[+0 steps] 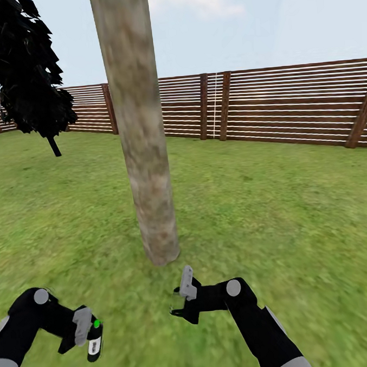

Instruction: In the garden, pick up the pesticide atomizer on the floor and spray pesticide onto both trees until each tree trunk is fully covered.

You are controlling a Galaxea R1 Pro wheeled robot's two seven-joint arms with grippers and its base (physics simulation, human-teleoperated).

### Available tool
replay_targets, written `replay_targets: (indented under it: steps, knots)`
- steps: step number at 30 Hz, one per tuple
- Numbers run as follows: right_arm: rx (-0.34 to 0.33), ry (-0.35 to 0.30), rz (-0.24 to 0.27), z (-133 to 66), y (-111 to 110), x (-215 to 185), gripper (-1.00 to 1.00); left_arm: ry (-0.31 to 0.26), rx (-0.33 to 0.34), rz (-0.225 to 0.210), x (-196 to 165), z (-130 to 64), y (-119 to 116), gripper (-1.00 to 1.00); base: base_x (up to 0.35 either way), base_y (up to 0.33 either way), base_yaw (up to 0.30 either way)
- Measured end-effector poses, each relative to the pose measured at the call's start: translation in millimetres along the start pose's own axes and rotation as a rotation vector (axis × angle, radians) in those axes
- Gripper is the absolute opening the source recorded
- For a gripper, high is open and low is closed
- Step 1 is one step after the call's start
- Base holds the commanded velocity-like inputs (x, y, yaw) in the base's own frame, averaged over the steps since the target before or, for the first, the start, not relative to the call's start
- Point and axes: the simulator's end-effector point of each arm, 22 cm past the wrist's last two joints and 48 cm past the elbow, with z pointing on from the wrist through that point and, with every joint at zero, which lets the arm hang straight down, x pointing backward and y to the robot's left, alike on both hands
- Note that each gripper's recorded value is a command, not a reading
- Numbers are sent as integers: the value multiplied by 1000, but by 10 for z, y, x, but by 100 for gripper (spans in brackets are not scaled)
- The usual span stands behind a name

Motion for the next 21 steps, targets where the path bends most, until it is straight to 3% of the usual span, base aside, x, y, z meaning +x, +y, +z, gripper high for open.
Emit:
replay_targets:
  steps: [2,3,4,7,9,12,14,16,18,21]
  knots:
    - [7,4,19,-6,-20,60,100,-43,-59,-63,77,-126,103,-100,0,0,0]
    - [33,20,65,-92,-122,259,100,-84,-145,-114,128,-224,265,-100,0,0,0]
    - [86,33,159,-251,-297,562,100,-133,-239,-195,244,-284,419,-100,0,0,0]
    - [285,11,405,-726,-730,1283,100,-197,-376,-373,573,-155,594,-100,0,0,0]
    - [492,-18,504,-1066,-1005,1779,100,-228,-502,-491,751,4,765,-100,0,0,0]
    - [794,-2,551,-1502,-1275,2363,100,-288,-746,-663,918,38,1095,-100,0,0,0]
    - [963,27,570,-1688,-1329,2671,100,-316,-871,-780,1055,29,1203,-100,0,0,0]
    - [1140,64,583,-1871,-1253,2968,100,-341,-946,-864,1106,38,1249,-100,0,0,0]
    - [1281,78,580,-2053,-1131,3158,100,-367,-981,-915,1046,92,1273,-100,0,0,0]
    - [1393,88,590,-2188,-895,3355,100,-383,-1042,-981,1014,129,1300,-100,0,0,0]
